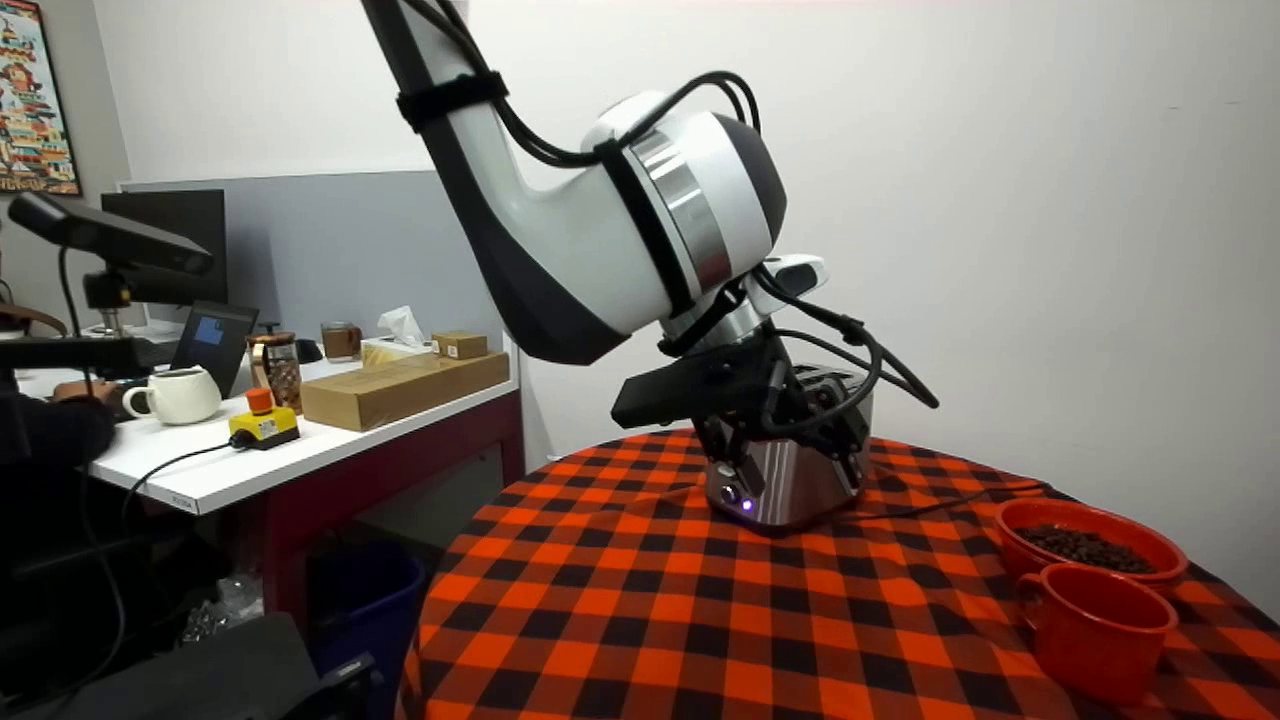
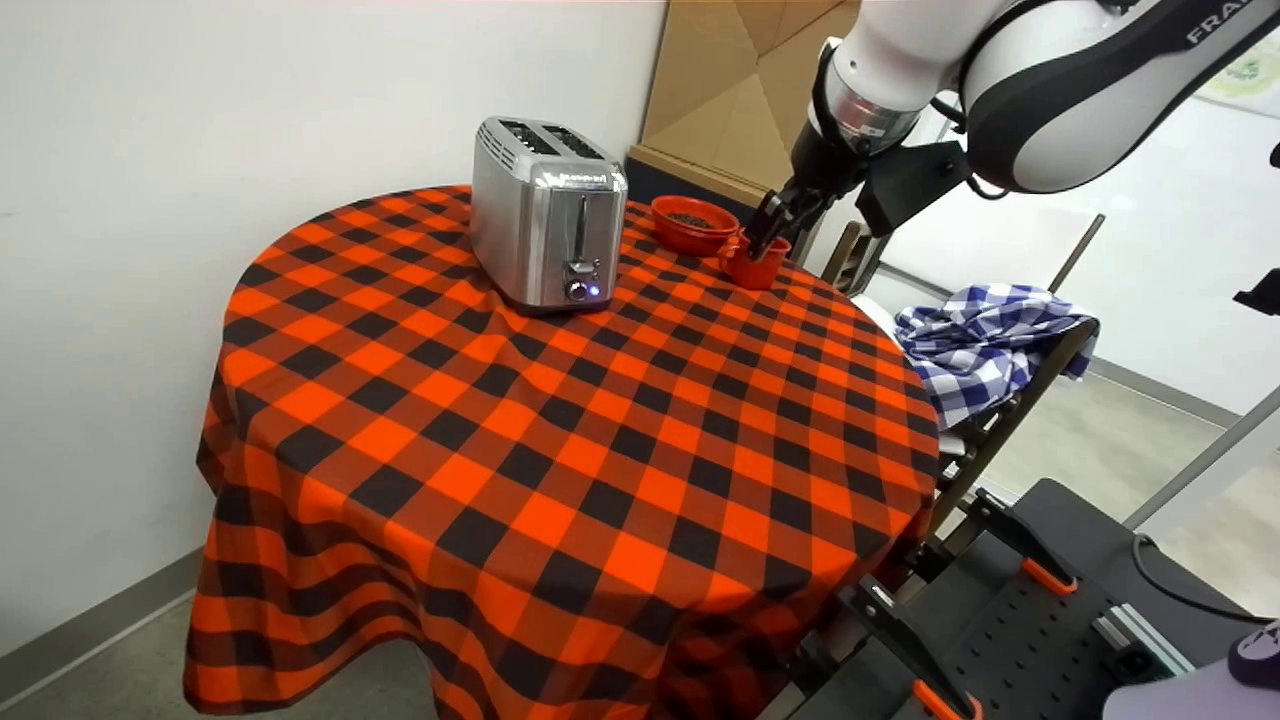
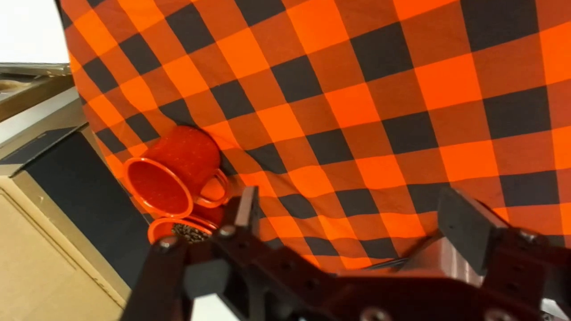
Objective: Press the button on the toaster
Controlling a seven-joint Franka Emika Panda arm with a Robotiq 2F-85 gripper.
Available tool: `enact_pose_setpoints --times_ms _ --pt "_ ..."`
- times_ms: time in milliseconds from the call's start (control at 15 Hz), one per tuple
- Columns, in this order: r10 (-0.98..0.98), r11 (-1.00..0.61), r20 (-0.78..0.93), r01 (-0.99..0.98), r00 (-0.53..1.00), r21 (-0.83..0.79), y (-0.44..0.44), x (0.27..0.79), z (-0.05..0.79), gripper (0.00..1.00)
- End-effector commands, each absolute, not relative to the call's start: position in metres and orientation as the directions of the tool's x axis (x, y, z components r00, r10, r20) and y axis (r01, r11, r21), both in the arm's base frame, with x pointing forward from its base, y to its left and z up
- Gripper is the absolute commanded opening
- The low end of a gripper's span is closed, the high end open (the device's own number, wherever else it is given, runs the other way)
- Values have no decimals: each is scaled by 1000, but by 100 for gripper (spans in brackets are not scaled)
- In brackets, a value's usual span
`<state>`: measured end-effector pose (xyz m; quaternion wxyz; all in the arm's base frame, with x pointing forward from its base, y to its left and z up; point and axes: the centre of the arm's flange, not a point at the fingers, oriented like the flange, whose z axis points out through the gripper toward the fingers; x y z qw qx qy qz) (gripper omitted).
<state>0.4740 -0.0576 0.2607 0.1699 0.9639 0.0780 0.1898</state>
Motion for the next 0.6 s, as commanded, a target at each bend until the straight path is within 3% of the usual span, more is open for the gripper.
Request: enact_pose_setpoints --times_ms 0,533 --pt "211 -950 362 104 908 295 -56 503 233 100" --pt "210 -970 353 149 912 194 -28 544 191 100"
